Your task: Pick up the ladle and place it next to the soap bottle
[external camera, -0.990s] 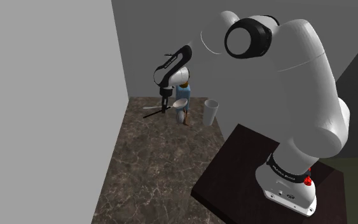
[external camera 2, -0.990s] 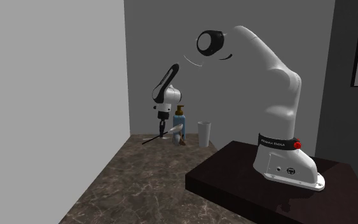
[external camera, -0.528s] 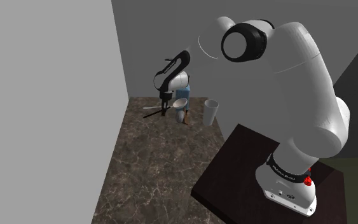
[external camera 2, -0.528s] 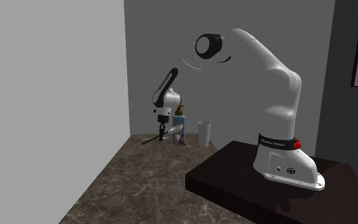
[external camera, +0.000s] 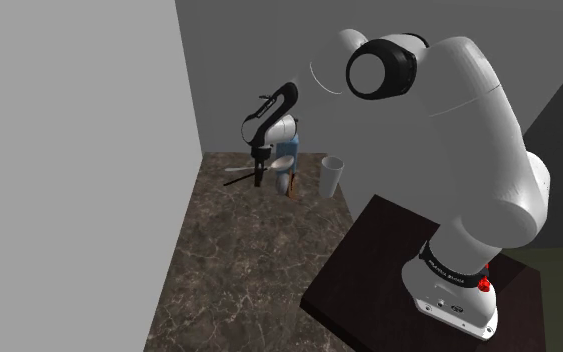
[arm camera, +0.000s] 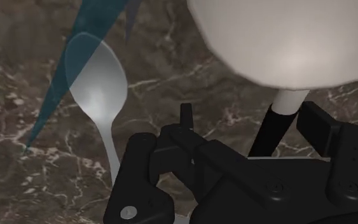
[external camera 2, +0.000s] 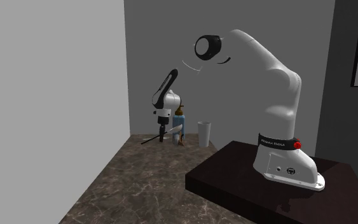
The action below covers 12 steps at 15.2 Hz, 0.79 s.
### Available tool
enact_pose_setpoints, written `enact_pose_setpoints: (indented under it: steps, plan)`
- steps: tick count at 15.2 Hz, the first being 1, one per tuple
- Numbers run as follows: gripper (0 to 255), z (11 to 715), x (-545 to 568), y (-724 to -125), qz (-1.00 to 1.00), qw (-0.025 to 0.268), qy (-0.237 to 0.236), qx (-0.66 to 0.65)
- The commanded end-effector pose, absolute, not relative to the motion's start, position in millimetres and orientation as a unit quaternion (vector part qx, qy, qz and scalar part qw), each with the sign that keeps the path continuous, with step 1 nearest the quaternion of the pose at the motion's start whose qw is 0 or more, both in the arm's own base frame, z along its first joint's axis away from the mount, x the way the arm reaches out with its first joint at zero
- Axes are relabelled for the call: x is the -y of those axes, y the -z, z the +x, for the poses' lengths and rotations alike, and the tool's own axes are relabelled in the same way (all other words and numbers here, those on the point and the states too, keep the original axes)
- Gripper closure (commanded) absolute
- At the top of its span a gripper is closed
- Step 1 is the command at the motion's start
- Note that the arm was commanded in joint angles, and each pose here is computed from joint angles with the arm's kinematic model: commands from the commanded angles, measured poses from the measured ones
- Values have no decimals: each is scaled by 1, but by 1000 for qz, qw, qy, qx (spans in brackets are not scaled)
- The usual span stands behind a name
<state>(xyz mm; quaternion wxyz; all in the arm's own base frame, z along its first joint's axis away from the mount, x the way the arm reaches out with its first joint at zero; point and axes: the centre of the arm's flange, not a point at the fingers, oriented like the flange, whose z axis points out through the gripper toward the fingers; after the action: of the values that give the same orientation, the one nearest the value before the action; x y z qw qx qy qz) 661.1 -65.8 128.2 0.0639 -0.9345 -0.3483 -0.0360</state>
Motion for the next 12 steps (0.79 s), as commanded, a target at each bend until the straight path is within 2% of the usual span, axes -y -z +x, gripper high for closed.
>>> enact_pose_setpoints:
  steps: [1,3,7,12]
  plan:
    - [0,660,65,-127,-934,64,35,348]
    - [0,661,67,-128,-934,64,35,348]
    - [0,660,74,-177,-934,64,35,348]
    - [0,660,74,-177,-934,64,35,348]
